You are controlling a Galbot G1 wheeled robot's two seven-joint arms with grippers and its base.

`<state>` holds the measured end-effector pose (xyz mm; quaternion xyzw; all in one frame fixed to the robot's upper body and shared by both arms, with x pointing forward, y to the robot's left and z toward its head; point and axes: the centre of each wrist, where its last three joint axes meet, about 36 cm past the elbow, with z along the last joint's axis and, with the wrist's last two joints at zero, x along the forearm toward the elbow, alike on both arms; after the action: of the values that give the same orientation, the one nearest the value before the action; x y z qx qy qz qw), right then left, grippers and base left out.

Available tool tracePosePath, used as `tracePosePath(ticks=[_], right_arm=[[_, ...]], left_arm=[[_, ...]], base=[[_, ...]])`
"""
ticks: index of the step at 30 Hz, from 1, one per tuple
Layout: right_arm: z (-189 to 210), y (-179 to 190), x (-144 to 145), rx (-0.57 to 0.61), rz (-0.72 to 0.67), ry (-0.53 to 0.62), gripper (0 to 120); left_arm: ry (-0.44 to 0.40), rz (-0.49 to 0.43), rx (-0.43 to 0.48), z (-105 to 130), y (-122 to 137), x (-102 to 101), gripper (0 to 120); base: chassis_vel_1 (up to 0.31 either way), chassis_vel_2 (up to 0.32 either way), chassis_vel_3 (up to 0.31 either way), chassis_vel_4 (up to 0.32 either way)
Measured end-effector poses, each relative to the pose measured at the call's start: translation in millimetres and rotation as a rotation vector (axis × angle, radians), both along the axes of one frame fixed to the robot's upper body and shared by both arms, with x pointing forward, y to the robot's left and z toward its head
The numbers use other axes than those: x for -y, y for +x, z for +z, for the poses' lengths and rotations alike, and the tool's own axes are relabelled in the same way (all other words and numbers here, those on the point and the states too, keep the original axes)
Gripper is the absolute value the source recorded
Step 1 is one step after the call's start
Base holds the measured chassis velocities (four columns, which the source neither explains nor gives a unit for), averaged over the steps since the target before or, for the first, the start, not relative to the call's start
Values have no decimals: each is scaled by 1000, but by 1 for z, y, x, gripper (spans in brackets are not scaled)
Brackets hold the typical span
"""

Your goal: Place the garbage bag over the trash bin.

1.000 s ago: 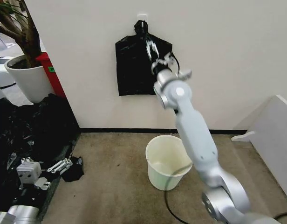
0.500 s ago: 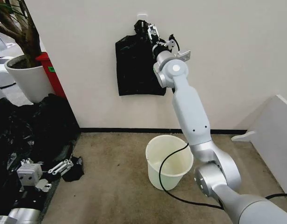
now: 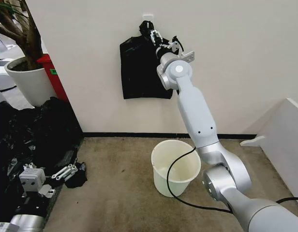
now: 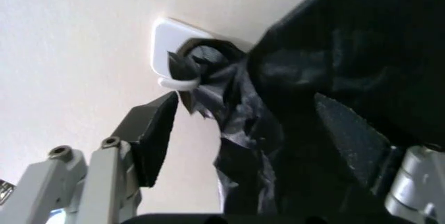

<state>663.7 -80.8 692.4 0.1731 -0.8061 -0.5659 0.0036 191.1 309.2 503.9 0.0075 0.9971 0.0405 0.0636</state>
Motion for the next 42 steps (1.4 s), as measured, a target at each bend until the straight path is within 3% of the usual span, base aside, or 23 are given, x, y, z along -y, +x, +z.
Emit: tracePosePath(ticks=[8, 10, 12, 16, 19, 24, 34, 42], right_arm=[[7, 2, -4, 1, -4, -15, 63], [8, 2, -5, -2, -12, -14, 53], [8, 2, -6, -3, -13, -14, 51], [9, 1, -8, -6, -14, -16, 31], [8, 0, -10, -7, -11, -20, 25], [6, -2, -14, -23, -8, -30, 1], [13, 0, -11, -103, -21, 13, 0], [16, -15, -20, -264, -33, 38, 0]], left_arm=[[-2, -1, 2, -1, 1, 1, 100], [-3, 0, 3, -1, 1, 1, 100], [-4, 0, 3, -1, 1, 1, 100], [-5, 2, 5, -1, 1, 1, 100], [-5, 2, 6, -1, 1, 1, 100], [-6, 1, 9, -2, 2, 2, 100], [-3, 6, 18, -4, 2, 2, 100], [0, 10, 25, -7, 1, 2, 100]], base=[[0, 0, 0, 0], [0, 0, 0, 0], [0, 0, 0, 0], [0, 0, 0, 0], [0, 0, 0, 0], [0, 0, 0, 0], [0, 0, 0, 0], [0, 0, 0, 0]])
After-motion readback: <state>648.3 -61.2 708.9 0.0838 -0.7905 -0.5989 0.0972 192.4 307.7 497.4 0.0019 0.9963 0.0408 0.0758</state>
